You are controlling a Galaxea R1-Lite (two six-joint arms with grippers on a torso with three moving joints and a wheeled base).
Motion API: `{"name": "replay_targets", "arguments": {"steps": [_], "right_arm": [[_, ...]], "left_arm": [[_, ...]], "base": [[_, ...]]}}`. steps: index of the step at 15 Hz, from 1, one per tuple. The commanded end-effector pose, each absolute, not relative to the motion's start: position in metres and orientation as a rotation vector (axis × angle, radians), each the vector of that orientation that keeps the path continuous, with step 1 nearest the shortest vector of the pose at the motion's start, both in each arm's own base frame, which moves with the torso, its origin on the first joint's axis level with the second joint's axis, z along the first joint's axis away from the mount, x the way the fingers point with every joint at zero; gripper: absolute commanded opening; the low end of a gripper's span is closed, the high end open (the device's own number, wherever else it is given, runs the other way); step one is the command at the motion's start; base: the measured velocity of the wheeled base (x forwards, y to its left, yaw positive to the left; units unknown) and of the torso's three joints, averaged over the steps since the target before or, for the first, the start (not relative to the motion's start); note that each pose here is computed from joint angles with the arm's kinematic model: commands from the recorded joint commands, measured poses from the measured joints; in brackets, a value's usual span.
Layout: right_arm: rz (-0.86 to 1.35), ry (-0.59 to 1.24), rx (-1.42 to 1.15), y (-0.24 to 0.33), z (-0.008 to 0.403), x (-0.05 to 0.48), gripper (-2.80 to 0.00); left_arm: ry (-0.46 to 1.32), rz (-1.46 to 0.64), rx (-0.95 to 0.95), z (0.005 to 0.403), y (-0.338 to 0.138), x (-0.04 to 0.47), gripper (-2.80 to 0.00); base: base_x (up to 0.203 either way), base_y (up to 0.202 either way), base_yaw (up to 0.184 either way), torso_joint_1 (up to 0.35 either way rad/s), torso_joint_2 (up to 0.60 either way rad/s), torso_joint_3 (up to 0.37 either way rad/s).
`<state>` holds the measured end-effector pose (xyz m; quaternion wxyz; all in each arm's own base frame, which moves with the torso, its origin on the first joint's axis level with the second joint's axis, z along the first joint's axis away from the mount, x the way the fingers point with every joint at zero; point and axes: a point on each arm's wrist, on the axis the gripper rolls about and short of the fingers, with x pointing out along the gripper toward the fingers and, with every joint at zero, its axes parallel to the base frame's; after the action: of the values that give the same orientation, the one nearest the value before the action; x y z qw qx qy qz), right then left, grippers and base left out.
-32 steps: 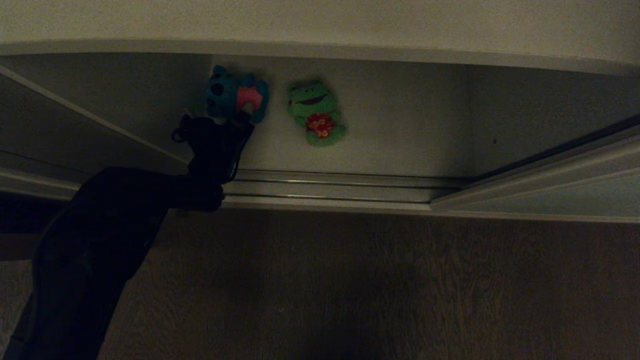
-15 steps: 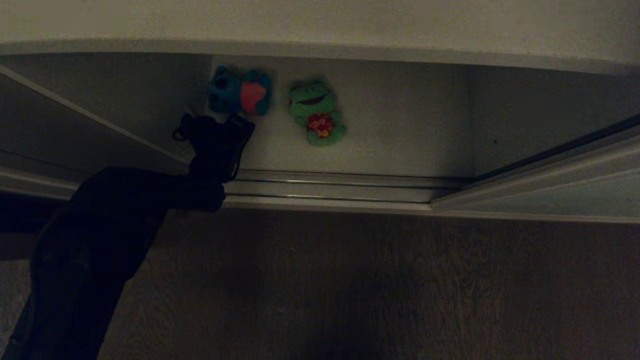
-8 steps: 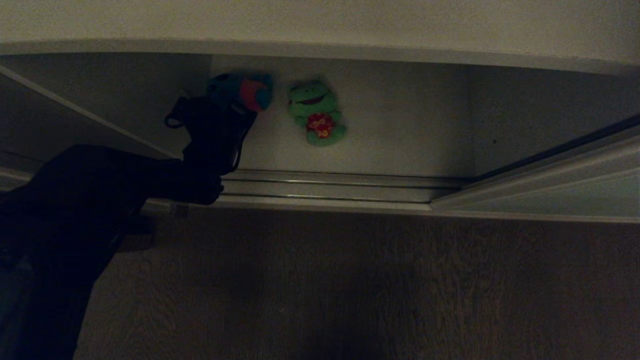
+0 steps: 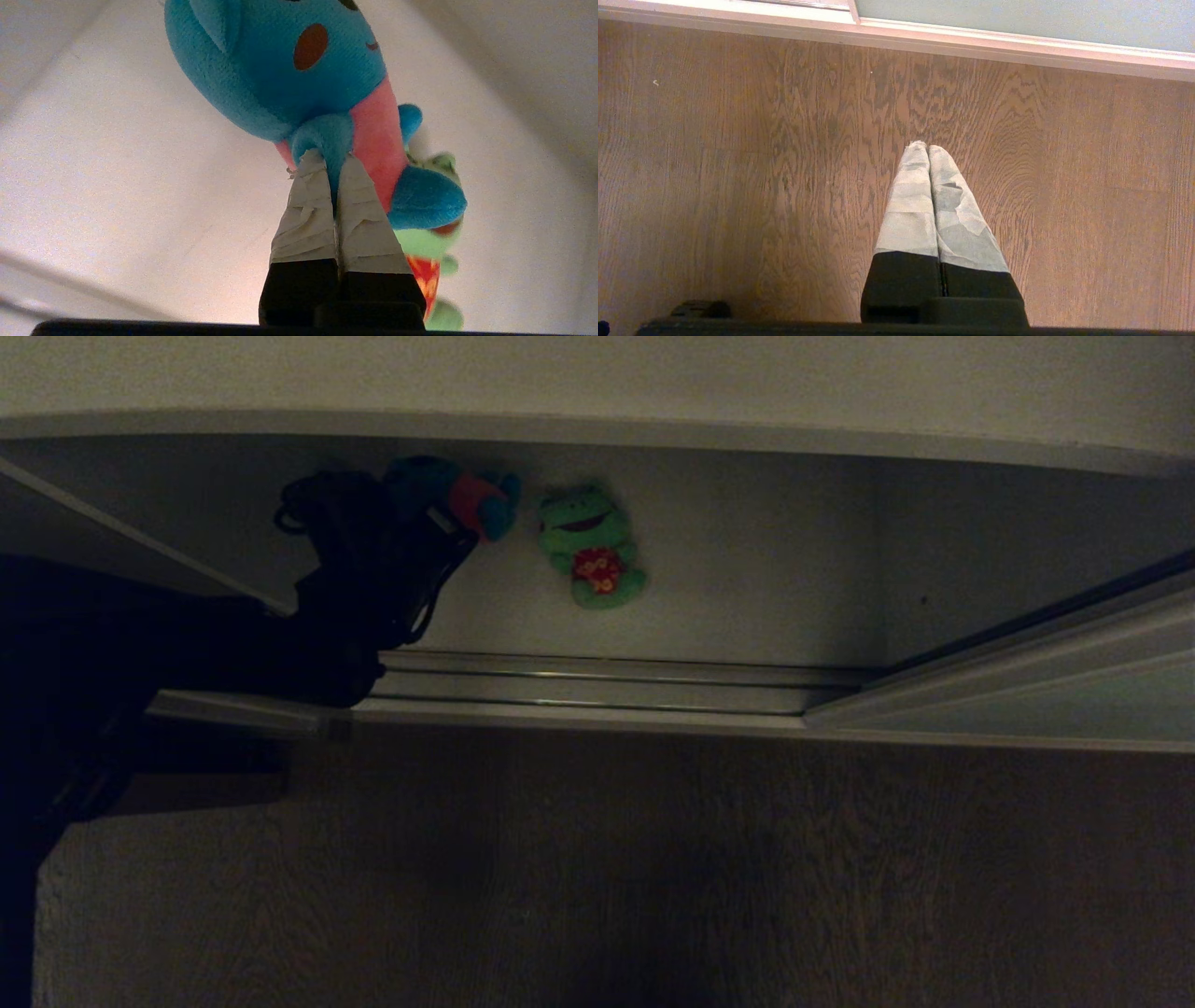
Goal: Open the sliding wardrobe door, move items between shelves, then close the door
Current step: Place the blue doll on the higher shelf
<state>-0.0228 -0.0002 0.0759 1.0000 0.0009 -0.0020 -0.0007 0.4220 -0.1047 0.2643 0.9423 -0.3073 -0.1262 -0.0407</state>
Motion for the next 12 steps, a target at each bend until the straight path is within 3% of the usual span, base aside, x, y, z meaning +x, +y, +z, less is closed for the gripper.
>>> {"name": "replay_targets", "arguments": {"steps": [1,12], "right_arm": [[-0.002,-0.009,0.002,0.0,0.076,-0.023,-2.8],[-0.002,-0.008,0.002,0.0,0.076,-0.023,-2.8]], "left_arm": [[-0.279,-0.094,-0.61,0.285,-0.102,0.398,-2.8],[-0.124,-0.067,-0.505,0.277,-0.078,0.291,-2.8]], "base": [[0.0,0.0,0.0,0.0,0.0,0.0],[0.0,0.0,0.0,0.0,0.0,0.0]]}}
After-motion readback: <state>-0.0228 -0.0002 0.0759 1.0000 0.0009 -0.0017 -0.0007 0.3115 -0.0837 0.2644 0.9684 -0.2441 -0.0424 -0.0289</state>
